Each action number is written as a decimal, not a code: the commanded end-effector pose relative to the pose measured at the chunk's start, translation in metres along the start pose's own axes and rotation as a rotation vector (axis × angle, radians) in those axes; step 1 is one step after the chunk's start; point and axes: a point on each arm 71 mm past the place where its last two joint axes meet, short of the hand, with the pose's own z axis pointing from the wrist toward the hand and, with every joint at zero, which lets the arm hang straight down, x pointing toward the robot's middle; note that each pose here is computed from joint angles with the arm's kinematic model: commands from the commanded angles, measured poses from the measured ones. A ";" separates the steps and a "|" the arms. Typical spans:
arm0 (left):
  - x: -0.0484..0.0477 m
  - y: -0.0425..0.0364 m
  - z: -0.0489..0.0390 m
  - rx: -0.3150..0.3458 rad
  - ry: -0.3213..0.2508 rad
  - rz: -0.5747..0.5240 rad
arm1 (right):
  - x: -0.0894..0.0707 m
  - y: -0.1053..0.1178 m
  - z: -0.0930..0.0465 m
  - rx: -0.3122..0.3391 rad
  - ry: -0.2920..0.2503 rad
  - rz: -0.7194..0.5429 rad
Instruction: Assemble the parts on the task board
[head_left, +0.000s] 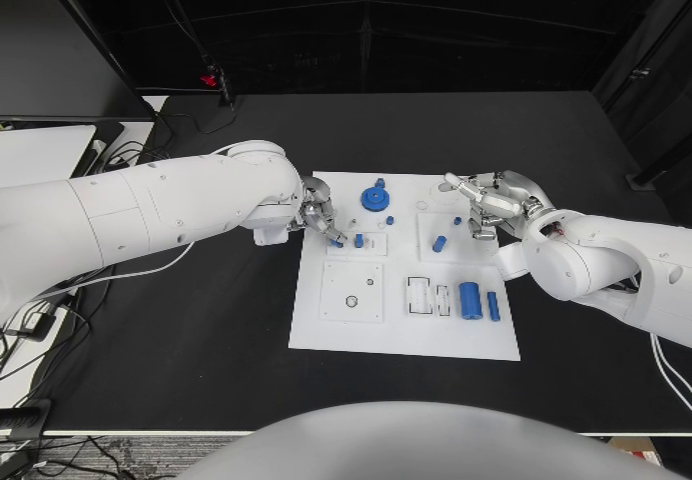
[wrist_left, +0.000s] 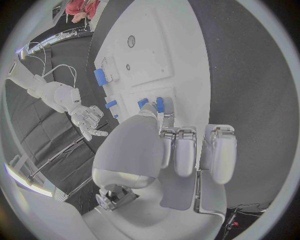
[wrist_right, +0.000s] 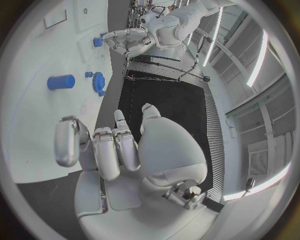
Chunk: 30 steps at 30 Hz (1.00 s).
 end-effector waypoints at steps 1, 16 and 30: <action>0.0016 0.0034 0.0017 -0.020 -0.003 0.017 | 0.001 0.002 0.000 -0.012 0.009 0.001; 0.0055 -0.0014 0.0047 -0.017 0.015 0.028 | 0.002 0.002 0.000 -0.012 0.011 0.001; 0.0075 -0.0002 0.0054 -0.022 0.030 0.034 | 0.002 0.002 0.000 -0.011 0.010 0.001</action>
